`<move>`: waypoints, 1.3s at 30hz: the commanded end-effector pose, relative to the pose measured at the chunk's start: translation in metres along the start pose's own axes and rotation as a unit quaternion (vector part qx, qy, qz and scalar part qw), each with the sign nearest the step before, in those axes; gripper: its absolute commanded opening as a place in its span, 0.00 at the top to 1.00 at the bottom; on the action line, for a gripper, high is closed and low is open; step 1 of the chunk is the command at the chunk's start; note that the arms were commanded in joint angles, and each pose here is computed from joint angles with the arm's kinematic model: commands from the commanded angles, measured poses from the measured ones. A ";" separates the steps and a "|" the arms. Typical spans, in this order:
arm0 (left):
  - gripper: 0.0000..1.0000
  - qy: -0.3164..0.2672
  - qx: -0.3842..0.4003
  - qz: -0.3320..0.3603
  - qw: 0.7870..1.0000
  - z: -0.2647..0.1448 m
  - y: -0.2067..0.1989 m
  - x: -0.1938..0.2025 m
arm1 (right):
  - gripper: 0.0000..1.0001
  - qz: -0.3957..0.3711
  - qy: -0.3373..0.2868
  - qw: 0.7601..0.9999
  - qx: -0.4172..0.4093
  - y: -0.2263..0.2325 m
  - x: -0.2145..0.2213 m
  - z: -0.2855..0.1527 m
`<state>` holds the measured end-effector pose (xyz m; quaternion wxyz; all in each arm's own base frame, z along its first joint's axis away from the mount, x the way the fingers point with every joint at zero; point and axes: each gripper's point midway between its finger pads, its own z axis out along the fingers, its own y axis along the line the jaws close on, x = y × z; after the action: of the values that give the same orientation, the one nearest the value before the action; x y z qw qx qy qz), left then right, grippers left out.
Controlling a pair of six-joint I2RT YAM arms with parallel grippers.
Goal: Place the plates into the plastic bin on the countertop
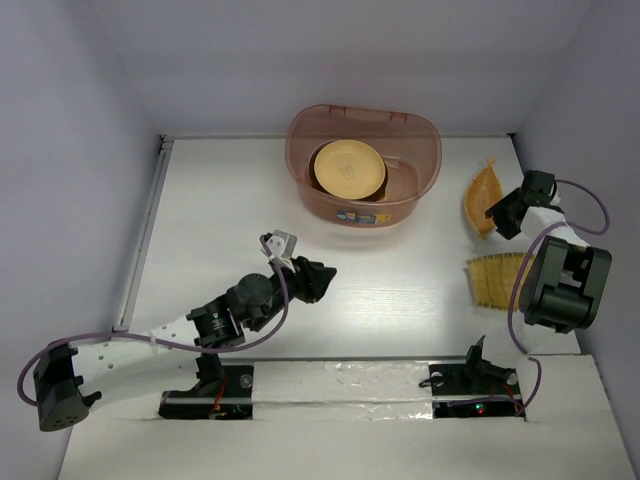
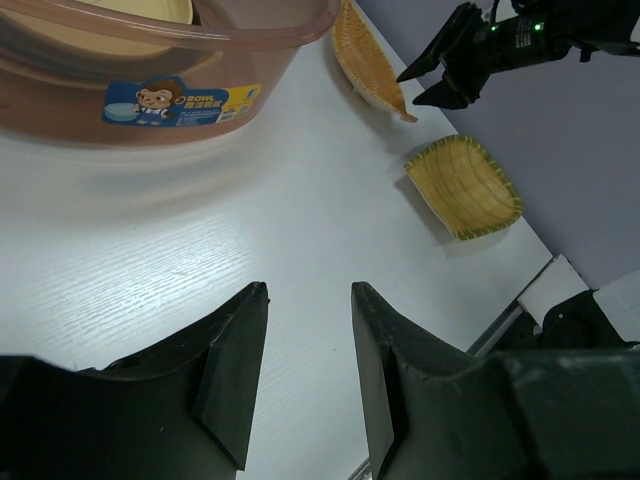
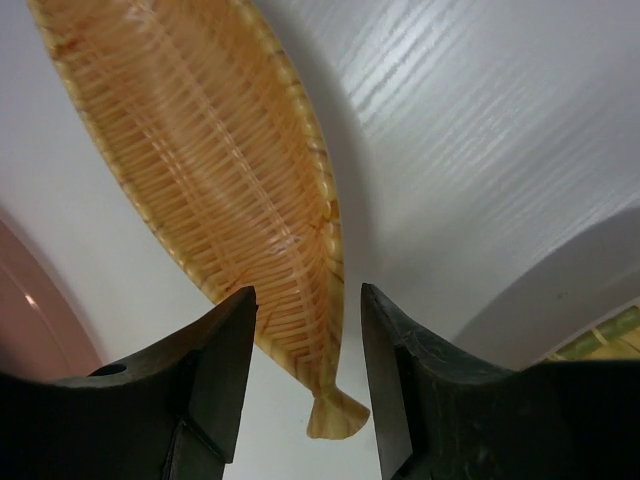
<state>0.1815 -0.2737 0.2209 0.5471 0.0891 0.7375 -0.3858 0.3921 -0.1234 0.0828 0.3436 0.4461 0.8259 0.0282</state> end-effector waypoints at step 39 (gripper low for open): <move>0.65 -0.060 -0.027 -0.016 0.998 -0.013 0.016 -0.022 | 1.00 0.057 -0.099 0.986 -0.124 0.064 -0.066 -0.062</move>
<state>0.1877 -0.2518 0.2315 0.5769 0.0491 0.7229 -0.3771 0.3923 -0.1038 0.0855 0.3010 0.4867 0.8161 0.0803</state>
